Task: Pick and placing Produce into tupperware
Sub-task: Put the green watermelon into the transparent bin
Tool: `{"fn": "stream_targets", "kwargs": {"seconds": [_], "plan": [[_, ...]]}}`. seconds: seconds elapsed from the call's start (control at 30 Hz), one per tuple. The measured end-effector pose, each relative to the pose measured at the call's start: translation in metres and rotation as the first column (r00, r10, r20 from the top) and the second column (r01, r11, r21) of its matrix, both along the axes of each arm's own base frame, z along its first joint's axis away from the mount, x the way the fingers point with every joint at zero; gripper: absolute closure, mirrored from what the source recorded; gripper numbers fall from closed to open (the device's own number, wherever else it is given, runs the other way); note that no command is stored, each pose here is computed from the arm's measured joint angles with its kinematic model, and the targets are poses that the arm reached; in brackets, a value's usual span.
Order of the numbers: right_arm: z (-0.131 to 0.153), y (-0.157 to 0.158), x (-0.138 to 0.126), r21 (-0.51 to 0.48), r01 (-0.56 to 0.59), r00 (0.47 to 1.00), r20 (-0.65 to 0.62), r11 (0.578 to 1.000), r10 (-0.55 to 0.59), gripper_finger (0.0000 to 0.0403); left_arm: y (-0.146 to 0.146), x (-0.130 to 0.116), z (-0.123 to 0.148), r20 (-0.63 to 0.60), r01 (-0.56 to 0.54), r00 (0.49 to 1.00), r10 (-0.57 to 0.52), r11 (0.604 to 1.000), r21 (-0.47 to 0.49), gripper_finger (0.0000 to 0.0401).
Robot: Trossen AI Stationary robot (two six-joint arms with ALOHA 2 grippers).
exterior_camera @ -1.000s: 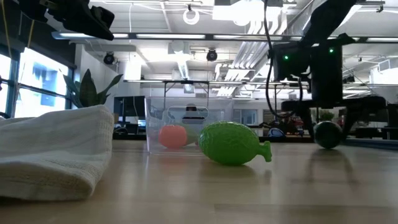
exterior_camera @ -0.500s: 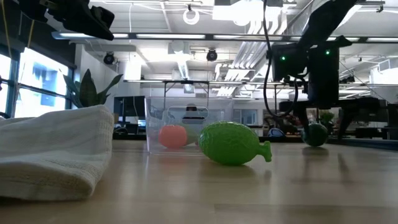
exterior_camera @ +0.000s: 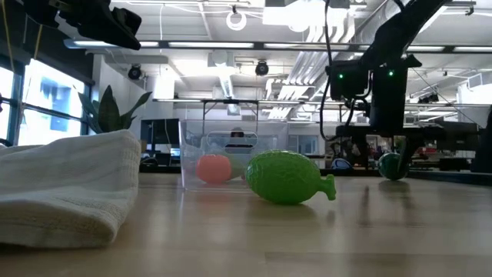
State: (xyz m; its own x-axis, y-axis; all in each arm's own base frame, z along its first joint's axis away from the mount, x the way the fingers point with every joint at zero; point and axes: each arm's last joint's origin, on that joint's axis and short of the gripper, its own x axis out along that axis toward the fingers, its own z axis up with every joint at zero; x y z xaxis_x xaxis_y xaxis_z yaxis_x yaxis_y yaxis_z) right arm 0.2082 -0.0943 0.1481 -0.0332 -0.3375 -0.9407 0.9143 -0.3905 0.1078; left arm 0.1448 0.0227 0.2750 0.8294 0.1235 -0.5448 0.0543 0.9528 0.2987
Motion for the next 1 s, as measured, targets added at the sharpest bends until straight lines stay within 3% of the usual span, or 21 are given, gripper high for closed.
{"fn": "stream_targets", "kwargs": {"seconds": [0.23, 0.4, 0.57, 0.8, 1.0], "plan": [[0.000, -0.004, 0.004, 0.104, -0.125, 0.990, 0.077, 0.987, 0.117, 0.0142, 0.000, 0.000, 0.000, 0.000, 0.000, 1.000, 0.000, 1.000, 0.000, 0.0398], [0.006, -0.006, 0.002, 0.092, -0.142, 0.985, 0.108, 0.986, 0.132, 0.0142, 0.000, 0.000, 0.000, 0.000, 0.000, 1.000, 0.000, 1.000, 0.000, 0.0398], [0.021, -0.013, -0.005, 0.035, -0.176, 0.976, 0.139, 0.984, 0.169, 0.0142, 0.000, 0.000, 0.000, 0.000, 0.000, 1.000, 0.000, 1.000, 0.000, 0.0398], [0.047, -0.027, -0.020, -0.133, -0.202, 0.962, 0.157, 0.970, 0.222, 0.0142, 0.000, 0.000, 0.000, 0.000, 0.000, 1.000, 0.000, 1.000, 0.000, 0.0398], [0.063, -0.035, -0.036, -0.211, -0.145, 0.967, 0.179, 0.967, 0.184, 0.0142, 0.000, 0.000, 0.000, 0.000, 0.000, 1.000, 0.000, 1.000, 0.000, 0.0398]]}}
